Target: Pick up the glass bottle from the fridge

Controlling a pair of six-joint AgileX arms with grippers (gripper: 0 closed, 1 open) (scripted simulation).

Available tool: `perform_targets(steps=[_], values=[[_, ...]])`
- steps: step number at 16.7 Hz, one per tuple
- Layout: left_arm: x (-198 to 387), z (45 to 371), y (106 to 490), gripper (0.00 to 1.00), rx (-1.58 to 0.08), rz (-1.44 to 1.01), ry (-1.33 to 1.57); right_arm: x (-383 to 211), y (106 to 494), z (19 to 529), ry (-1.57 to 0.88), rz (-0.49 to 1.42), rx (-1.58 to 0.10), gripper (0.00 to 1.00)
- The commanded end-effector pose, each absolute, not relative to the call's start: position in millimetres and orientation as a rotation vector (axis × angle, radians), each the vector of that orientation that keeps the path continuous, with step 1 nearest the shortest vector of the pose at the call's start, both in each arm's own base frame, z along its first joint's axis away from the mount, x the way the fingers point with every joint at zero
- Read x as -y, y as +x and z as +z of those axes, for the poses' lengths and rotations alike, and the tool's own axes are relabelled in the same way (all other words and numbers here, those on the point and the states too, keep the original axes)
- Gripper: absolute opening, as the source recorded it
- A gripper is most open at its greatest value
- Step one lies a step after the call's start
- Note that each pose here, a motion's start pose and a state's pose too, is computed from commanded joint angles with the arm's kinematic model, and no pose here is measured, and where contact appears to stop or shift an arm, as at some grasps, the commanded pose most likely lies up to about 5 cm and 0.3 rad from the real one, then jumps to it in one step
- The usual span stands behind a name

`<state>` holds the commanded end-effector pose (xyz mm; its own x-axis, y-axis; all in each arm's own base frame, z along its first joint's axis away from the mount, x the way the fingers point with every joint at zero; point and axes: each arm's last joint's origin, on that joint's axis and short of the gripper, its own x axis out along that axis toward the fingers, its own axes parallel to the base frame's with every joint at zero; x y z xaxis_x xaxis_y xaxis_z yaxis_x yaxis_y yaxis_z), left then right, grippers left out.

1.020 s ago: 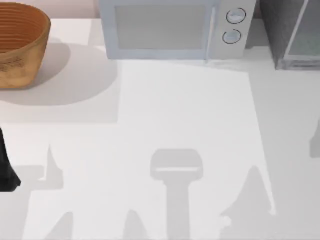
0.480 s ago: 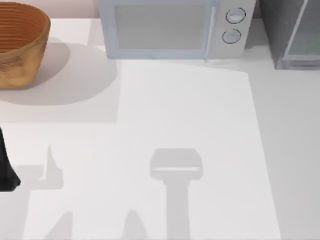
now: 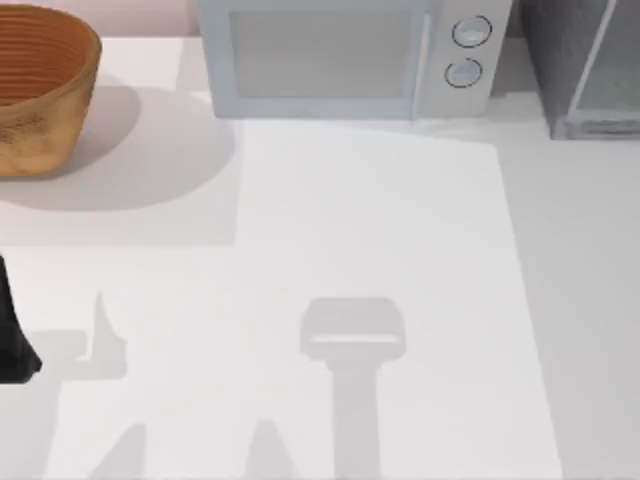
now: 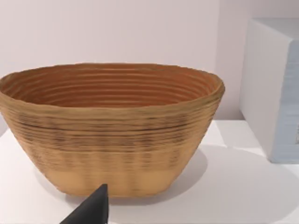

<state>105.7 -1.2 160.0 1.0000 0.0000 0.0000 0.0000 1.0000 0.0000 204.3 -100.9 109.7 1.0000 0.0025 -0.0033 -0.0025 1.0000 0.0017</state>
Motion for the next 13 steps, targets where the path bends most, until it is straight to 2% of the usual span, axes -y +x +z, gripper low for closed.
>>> perform_targets(steps=[2,5,13], values=[[1,160,106,1.0,0.0,0.0,0.0,101,208,108,0.006,0.002,-0.012,1.0],[1,160,106,1.0,0.0,0.0,0.0,103,236,104,0.014,-0.001,-0.031,1.0],[1,160,106,1.0,0.0,0.0,0.0,102,369,122,-0.011,-0.007,0.032,1.0]])
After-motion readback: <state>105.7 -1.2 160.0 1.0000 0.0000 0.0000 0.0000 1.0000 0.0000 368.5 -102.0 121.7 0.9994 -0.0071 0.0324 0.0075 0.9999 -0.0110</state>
